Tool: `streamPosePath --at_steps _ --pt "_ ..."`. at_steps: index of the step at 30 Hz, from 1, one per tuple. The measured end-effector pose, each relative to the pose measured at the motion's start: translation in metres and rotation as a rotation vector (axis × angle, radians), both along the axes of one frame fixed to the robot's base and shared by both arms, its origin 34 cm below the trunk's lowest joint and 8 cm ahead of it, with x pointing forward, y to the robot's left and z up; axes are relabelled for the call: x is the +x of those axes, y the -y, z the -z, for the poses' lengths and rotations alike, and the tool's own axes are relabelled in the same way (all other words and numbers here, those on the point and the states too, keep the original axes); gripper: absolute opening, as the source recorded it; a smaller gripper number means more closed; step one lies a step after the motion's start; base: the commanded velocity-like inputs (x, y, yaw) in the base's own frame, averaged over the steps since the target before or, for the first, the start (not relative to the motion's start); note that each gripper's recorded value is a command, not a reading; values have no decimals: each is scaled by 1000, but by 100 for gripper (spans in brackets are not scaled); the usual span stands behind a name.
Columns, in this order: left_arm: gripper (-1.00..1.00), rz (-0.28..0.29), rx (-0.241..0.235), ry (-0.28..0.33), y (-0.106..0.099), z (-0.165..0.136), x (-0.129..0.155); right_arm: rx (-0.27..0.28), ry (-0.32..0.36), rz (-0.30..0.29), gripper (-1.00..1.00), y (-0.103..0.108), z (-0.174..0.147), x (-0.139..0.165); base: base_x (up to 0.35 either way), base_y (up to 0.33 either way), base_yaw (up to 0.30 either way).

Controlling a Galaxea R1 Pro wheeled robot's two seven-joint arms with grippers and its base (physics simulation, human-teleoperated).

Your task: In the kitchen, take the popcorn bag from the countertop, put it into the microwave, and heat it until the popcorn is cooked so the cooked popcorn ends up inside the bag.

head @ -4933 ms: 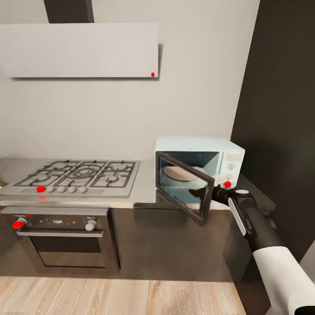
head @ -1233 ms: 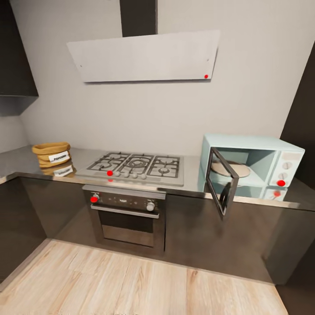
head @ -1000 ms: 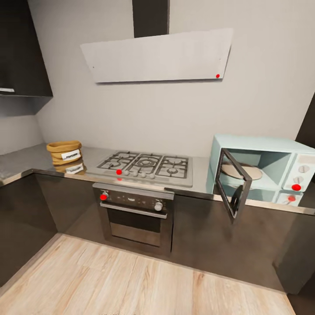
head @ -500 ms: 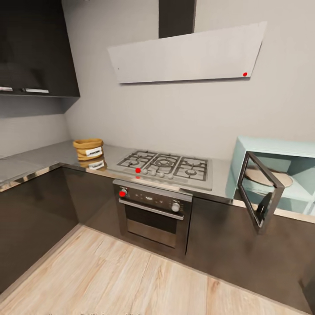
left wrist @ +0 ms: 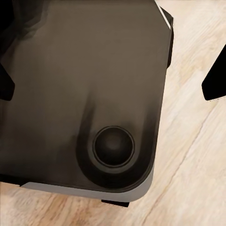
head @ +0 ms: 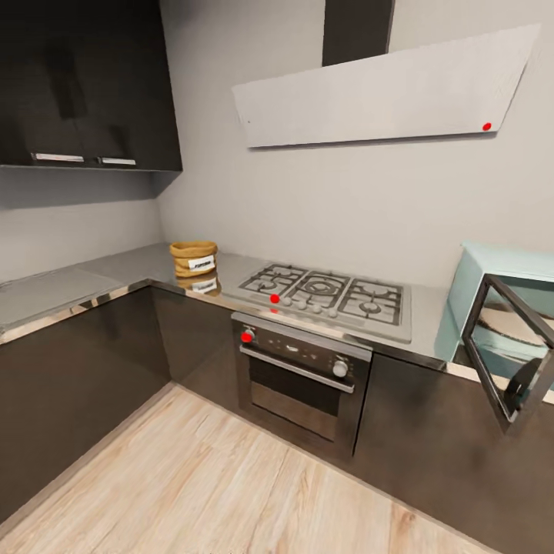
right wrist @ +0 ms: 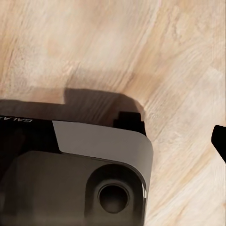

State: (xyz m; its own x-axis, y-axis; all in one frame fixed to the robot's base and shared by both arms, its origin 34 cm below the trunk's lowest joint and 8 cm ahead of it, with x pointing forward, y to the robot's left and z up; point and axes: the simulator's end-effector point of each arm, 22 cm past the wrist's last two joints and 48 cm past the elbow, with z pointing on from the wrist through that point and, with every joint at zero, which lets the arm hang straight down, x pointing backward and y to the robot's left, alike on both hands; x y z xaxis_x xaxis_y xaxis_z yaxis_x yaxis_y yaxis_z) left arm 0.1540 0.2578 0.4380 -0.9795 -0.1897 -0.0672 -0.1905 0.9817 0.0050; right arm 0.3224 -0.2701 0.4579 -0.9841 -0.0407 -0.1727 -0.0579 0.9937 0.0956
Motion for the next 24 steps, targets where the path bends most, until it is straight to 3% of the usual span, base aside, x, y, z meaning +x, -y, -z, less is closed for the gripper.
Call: streamPosePath --at_steps 24 --pt "100 0 0 0 0 0 0 0 0 0 100 0 0 0 0 0 269"
